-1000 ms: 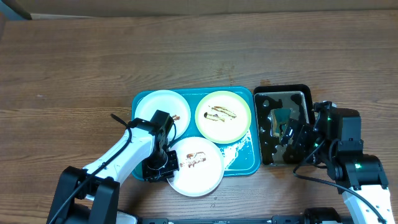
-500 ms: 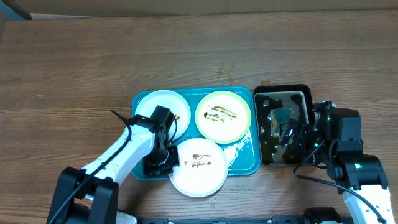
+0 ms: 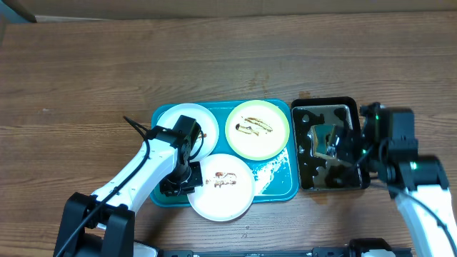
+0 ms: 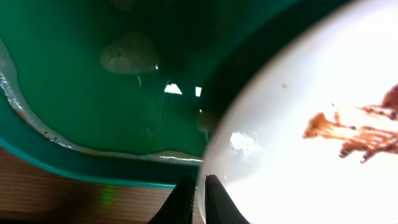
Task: Clean dirty plates on tray and stack at the side
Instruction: 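Reach right gripper into the black basin and grasp the sponge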
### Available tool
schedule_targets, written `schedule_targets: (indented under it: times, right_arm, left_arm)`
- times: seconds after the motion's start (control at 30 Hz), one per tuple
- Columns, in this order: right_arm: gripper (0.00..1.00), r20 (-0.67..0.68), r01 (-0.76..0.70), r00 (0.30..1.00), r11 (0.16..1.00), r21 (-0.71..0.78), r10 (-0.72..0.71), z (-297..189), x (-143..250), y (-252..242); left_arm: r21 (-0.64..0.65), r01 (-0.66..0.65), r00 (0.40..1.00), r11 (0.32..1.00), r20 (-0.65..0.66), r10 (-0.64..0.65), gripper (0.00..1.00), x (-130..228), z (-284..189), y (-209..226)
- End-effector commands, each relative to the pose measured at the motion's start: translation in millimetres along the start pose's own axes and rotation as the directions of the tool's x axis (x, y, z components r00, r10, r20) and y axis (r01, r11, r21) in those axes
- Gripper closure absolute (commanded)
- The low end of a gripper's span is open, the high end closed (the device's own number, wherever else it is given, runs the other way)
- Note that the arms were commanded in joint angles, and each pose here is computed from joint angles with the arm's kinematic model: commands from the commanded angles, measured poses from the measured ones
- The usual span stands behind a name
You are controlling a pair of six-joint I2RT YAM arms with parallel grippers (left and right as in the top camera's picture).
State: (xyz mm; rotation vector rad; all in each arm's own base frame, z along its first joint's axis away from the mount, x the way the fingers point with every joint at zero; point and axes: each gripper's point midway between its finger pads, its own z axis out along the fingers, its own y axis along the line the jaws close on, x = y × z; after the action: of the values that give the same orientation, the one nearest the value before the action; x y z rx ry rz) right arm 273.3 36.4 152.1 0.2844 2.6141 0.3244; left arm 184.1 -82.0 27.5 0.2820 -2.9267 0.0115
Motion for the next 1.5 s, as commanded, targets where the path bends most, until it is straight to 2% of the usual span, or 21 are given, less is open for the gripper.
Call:
schedule_targets:
  times: [0.0,0.03,0.13,0.27,0.33,0.4,0.63,0.8,1.03,1.23,1.47]
  right_arm:
    - [0.11,-0.028,0.050,0.998,0.998,0.038,-0.049,10,-14,-4]
    - [0.11,-0.049,0.060,0.997,0.997,0.042,-0.058,17,-14,-4]
    - [0.22,-0.095,0.070,0.994,0.994,0.080,-0.063,38,-13,-10]
    - [0.32,-0.137,0.093,0.988,0.988,0.120,-0.077,66,-12,-14]
    - [0.32,-0.170,0.104,0.982,0.987,0.124,-0.082,80,-7,-14]
    - [0.32,-0.206,0.113,0.975,0.985,0.133,-0.084,93,-2,-15]
    - [0.32,-0.270,0.113,0.961,0.971,0.211,-0.053,120,10,-33]
    - [0.32,-0.295,0.106,0.955,0.971,0.213,-0.040,127,16,-34]
    - [0.40,-0.294,0.105,0.955,0.972,0.212,-0.039,127,16,-34]
    - [0.40,-0.300,0.101,0.953,0.976,0.195,-0.039,128,18,-31]
    - [0.41,-0.305,0.101,0.952,0.975,0.197,-0.037,127,19,-32]
  left_arm:
    - [-0.019,-0.014,1.000,1.000,0.018,0.014,0.89,-6,-2,0]
    - [-0.018,-0.014,1.000,1.000,0.018,0.015,0.89,-6,-2,0]
    - [-0.017,-0.014,1.000,1.000,0.020,0.015,0.89,-6,-2,0]
    - [-0.015,-0.015,1.000,1.000,0.019,0.015,0.88,-6,-2,-1]
    - [-0.015,-0.014,1.000,1.000,0.019,0.015,0.85,-6,-2,-1]
    - [-0.015,-0.014,1.000,1.000,0.019,0.015,0.76,-6,-2,-1]
    - [-0.009,-0.015,1.000,1.000,0.014,0.015,0.71,-5,-2,-2]
    - [-0.007,-0.011,1.000,1.000,0.015,0.011,0.70,-5,1,-2]
    - [0.048,-0.014,1.000,0.999,0.007,0.014,0.72,-2,11,-9]
    - [0.043,-0.013,1.000,0.999,-0.003,0.013,0.72,0,12,-8]
    - [0.043,-0.013,1.000,0.999,-0.002,0.013,0.80,0,12,-8]
